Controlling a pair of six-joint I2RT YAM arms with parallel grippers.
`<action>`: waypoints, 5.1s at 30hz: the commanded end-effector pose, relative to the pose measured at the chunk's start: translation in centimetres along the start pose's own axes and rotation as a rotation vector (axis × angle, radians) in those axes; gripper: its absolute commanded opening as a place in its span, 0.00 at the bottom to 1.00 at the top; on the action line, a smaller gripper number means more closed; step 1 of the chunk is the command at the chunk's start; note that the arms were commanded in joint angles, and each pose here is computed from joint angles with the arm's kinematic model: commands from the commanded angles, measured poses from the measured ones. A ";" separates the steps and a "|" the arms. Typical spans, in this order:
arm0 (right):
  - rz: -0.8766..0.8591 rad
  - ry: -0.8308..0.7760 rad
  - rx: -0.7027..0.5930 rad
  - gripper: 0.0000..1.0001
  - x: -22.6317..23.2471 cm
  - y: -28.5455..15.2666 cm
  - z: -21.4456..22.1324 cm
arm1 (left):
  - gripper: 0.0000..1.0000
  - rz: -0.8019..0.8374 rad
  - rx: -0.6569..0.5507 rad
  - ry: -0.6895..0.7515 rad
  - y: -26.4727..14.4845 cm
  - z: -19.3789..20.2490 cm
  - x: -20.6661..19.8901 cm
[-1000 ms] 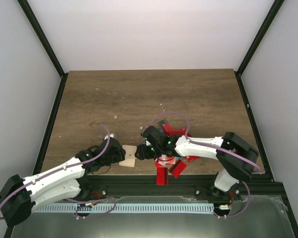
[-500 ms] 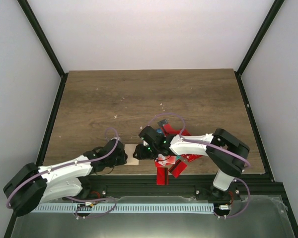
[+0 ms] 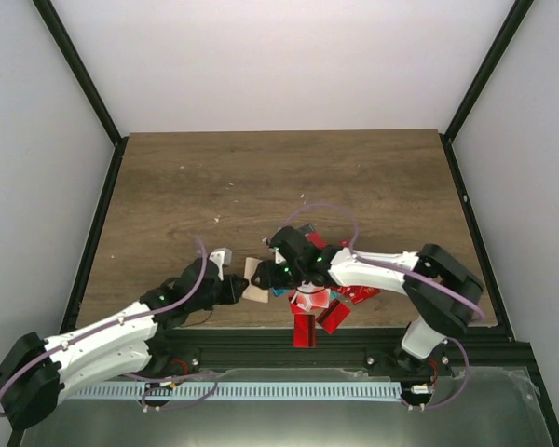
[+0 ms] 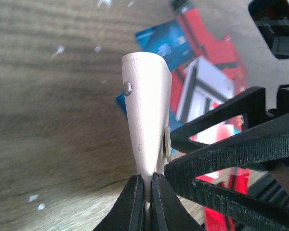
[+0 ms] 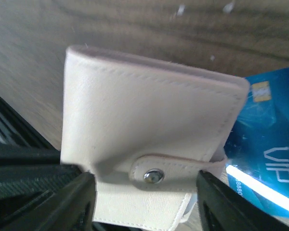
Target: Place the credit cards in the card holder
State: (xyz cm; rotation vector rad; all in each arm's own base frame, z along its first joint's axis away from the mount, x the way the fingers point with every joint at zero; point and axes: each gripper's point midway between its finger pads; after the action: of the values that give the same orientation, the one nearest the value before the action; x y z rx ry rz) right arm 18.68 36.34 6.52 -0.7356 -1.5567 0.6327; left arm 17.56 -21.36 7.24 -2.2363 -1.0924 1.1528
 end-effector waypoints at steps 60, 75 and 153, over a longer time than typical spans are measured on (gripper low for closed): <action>-0.960 -0.667 0.041 0.02 12.8 -22.3 1.5 | 0.07 0.753 -0.284 0.398 -11.2 -7.6 -16.1; -0.358 -0.345 -0.530 1.00 6.8 -22.7 -8.2 | 0.07 0.248 -0.400 0.346 -7.3 -13.1 -10.2; -0.104 -0.202 -0.513 0.80 0.4 -16.7 -7.4 | 0.04 0.092 -0.383 0.354 -7.4 -15.0 -8.8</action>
State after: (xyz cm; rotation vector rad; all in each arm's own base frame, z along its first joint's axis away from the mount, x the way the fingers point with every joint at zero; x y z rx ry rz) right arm 25.32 23.76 15.64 -1.1726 -1.7648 0.3777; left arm 23.28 -23.91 25.13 -2.6636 -1.1242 0.5567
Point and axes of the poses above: each gripper's point midway between its finger pads, its own y axis out along the fingers, its own x axis along the line the jaws close on, z = x × y, and after that the axes turned 12 degrees about y, right-handed
